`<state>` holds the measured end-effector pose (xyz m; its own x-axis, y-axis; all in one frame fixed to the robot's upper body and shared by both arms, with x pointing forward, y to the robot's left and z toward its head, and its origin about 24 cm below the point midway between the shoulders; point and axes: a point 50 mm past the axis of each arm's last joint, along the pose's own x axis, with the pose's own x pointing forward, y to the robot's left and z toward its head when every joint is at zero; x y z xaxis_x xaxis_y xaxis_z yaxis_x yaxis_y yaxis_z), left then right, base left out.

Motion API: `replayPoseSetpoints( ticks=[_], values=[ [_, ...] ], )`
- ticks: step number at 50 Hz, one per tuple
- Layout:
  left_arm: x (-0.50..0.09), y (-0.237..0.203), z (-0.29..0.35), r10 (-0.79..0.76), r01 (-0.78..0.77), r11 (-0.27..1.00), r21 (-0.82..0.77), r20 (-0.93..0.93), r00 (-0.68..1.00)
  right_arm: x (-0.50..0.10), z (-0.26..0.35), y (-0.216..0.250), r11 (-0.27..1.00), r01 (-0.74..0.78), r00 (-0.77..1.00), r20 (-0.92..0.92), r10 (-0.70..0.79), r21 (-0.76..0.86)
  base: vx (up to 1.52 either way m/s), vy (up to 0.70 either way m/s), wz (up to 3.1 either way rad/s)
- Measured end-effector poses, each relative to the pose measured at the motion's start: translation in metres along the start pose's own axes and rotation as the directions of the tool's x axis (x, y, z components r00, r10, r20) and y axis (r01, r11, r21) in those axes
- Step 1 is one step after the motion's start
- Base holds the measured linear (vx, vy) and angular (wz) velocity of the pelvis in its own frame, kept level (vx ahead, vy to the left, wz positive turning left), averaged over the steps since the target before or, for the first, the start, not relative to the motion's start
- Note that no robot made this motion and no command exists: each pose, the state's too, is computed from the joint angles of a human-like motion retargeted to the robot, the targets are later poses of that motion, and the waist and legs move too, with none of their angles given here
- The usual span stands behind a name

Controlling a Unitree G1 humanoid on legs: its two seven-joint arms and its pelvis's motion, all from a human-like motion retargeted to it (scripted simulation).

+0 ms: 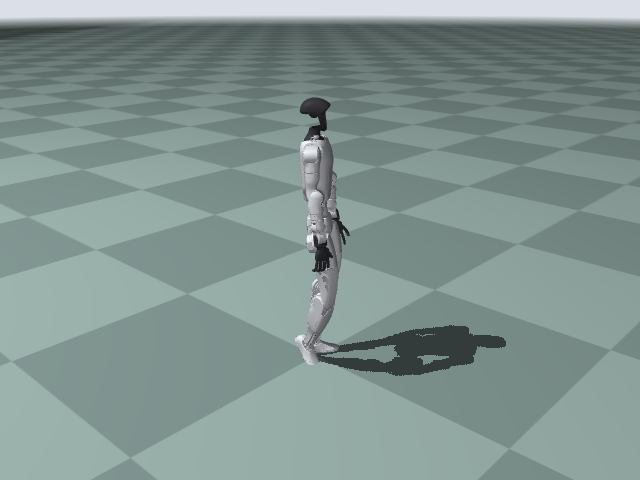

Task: Upper body actions

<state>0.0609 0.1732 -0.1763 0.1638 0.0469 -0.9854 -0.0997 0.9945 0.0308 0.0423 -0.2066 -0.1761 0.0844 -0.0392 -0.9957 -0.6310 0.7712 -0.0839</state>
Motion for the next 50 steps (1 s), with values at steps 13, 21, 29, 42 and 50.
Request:
replayPoseSetpoints(
  ticks=[13,21,29,42,50],
  values=[
    [-0.121,-0.063,0.298,-0.243,-0.165,0.921,0.353,0.851,0.465,-0.058,-0.179,0.076,0.679,0.361,0.783,-0.603,0.151,0.639,-0.06,0.0,0.49],
    [-0.054,-0.061,0.208,-0.255,-0.032,0.92,0.39,0.661,0.706,-0.052,-0.168,0.071,0.787,0.293,0.792,-0.599,0.118,0.543,0.09,-0.11,-0.57],
    [-0.001,0.016,-0.019,0.027,-0.027,0.999,-0.041,0.008,1.0,-0.005,0.05,-0.025,0.955,0.05,0.999,-0.03,-0.043,0.293,-0.12,-0.18,-1.17],
    [-0.103,0.062,-0.252,-0.004,-0.409,0.793,-0.452,-0.675,0.738,-0.276,0.366,-0.13,0.849,0.529,0.053,0.998,-0.038,0.004,-0.05,-0.1,-0.48],
    [-0.07,0.072,-0.204,0.089,-0.393,0.782,-0.483,-0.538,0.838,-0.234,0.35,-0.109,0.915,0.403,0.092,0.996,-0.022,-0.017,0.16,0.09,0.76]
  ],
)
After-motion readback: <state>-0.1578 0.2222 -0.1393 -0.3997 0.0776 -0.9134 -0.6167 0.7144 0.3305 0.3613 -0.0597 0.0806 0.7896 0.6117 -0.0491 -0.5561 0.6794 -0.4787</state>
